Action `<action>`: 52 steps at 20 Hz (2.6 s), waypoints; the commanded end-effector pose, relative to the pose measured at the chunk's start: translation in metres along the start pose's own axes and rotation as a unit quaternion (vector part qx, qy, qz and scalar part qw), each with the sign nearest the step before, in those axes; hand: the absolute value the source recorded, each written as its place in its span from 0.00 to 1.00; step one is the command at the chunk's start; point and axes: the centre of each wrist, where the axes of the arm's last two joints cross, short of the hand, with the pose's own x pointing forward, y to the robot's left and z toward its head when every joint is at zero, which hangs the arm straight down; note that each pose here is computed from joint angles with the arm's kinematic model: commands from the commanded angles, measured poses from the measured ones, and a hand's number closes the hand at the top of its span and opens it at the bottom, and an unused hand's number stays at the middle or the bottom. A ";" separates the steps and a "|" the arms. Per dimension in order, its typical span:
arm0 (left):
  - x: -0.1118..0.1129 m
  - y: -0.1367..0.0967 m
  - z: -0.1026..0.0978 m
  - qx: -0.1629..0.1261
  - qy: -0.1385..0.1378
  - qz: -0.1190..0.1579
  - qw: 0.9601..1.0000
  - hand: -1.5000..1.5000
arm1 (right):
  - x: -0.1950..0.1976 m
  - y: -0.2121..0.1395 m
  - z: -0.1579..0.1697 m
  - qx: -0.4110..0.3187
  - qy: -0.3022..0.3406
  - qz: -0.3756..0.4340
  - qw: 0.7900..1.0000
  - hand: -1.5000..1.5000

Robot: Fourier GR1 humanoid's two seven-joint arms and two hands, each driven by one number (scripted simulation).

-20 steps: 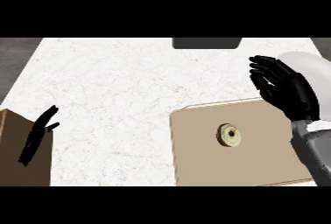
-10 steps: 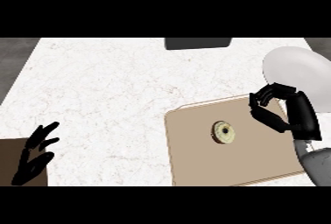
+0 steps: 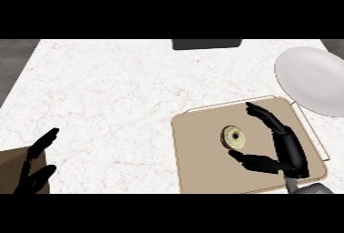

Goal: Pick the cupcake from the tray and place it in the plate

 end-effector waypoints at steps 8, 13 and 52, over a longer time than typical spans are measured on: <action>0.021 -0.051 -0.021 -0.008 0.027 0.081 0.996 0.50 | 0.023 -0.045 -0.026 0.096 0.052 0.235 0.966 0.00; 0.020 -0.053 -0.016 -0.013 0.025 0.083 0.996 0.50 | 0.036 -0.040 -0.021 0.197 0.139 0.275 0.931 0.00; 0.048 -0.090 -0.044 -0.021 0.023 0.081 0.996 0.50 | 0.001 0.020 -0.062 0.273 0.191 0.311 0.890 1.00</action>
